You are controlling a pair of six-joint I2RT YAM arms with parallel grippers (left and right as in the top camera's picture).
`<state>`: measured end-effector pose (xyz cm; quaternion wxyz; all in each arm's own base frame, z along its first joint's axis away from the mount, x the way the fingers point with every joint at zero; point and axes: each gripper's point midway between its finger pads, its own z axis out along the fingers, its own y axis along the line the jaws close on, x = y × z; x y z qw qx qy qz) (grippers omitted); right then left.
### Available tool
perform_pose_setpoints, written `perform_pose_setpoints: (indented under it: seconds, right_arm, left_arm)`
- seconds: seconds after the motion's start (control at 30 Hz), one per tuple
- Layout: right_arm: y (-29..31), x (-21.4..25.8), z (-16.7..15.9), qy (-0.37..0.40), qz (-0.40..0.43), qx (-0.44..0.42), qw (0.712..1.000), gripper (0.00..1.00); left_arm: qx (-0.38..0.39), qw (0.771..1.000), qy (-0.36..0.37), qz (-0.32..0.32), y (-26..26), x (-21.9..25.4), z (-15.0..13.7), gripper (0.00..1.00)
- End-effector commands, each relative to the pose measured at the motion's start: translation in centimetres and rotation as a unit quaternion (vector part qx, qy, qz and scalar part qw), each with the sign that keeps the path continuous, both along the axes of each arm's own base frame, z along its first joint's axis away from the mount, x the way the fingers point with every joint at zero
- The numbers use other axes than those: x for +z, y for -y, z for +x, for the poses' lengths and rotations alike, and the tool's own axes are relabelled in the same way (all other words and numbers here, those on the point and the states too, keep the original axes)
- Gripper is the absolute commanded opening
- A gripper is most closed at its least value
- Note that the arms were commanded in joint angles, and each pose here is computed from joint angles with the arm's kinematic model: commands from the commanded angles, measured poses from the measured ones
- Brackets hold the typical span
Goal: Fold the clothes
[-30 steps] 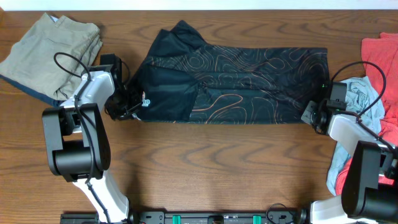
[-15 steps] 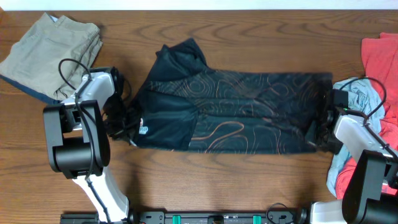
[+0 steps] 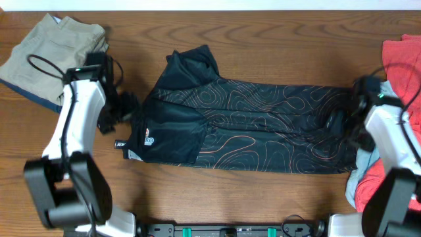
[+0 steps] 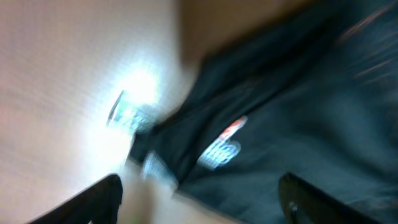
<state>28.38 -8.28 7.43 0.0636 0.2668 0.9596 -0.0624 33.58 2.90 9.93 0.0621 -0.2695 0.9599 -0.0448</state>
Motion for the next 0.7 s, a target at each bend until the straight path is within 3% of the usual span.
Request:
perform_pose_setpoints:
  seconds: [0.0,0.27,0.67]
  right_arm:
    - [-0.8,3.2,2.4,0.064,0.028,0.027,0.997,0.91]
    - [-3.2,4.4,3.6,0.097,0.095,0.047,0.99,0.91]
    - [-6.1,4.7,1.5,0.068,0.168,0.053,0.982,0.91]
  left_arm:
    - [-0.033,0.996,0.081,-0.019,1.2,2.1,3.3,0.84]
    - [-0.152,0.953,0.263,0.001,5.9,3.3,13.4,0.84]
    - [-0.204,0.913,0.353,0.027,10.0,-1.9,22.6,0.87]
